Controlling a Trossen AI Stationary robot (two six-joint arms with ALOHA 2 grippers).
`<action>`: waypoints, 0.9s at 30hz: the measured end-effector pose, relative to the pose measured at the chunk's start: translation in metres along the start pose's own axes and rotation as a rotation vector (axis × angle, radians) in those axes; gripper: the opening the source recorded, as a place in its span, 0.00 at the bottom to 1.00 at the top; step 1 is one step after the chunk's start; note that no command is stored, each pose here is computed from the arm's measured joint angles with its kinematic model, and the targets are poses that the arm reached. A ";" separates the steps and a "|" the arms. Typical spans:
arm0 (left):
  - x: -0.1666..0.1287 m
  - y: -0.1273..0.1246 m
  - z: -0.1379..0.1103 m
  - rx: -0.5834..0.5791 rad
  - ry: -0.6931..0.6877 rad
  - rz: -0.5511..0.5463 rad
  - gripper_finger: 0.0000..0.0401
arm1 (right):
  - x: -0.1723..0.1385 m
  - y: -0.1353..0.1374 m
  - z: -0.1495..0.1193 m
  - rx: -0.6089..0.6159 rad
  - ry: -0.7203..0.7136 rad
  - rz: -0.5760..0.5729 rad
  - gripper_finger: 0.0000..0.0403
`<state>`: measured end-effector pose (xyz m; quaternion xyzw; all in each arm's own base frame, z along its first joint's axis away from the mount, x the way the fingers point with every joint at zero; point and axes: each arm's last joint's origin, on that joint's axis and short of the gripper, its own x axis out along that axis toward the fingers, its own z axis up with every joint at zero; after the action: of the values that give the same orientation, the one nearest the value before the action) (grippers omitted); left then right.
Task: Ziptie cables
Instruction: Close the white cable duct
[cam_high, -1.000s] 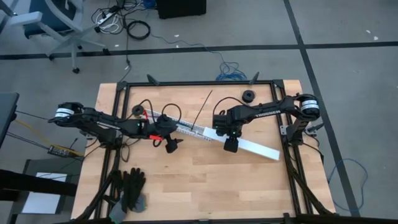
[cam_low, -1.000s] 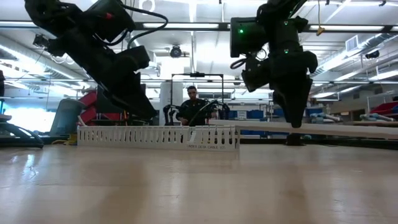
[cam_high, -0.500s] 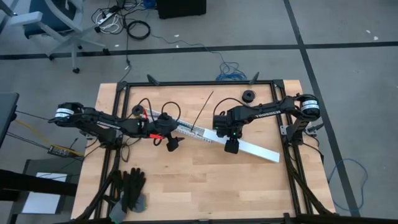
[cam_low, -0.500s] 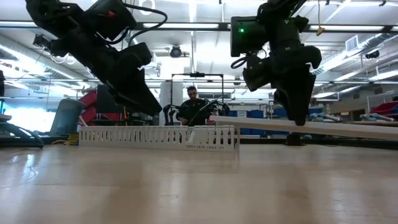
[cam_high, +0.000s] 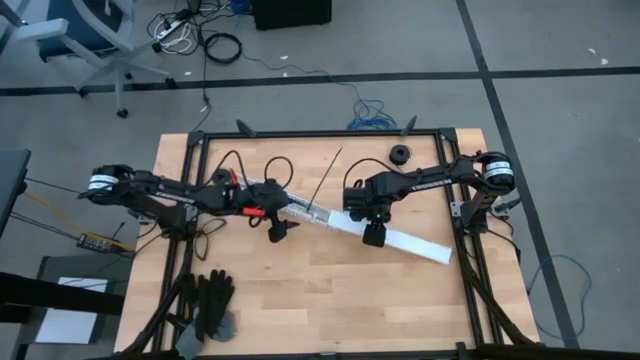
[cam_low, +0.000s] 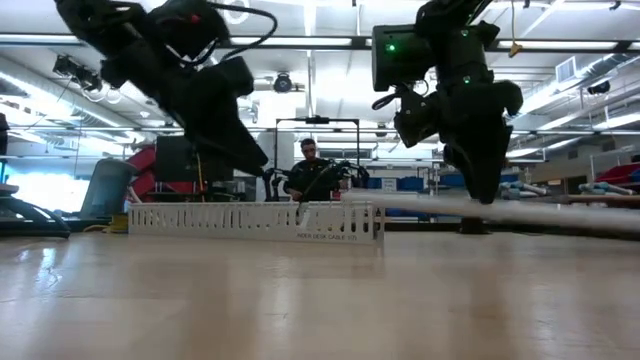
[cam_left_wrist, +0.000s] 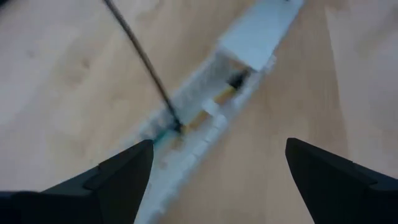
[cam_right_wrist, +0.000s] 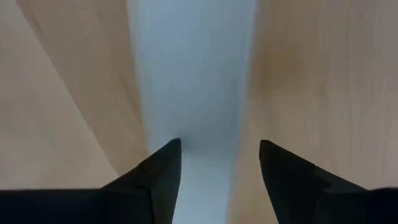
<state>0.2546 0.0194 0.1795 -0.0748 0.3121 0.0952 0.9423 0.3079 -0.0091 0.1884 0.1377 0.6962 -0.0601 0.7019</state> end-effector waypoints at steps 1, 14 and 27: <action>0.000 0.002 0.004 0.023 0.002 0.007 0.86 | 0.000 0.000 0.000 -0.001 -0.003 0.008 0.48; 0.037 0.015 0.045 0.253 0.243 -0.051 0.86 | -0.006 0.002 0.005 -0.011 -0.034 0.019 0.33; 0.041 0.010 0.059 0.318 0.270 -0.111 0.86 | -0.034 0.000 0.029 -0.049 -0.232 -0.071 0.32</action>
<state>0.3182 0.0458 0.2008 0.0459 0.4418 -0.0181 0.8957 0.3352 -0.0213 0.2216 0.0882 0.6160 -0.0835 0.7783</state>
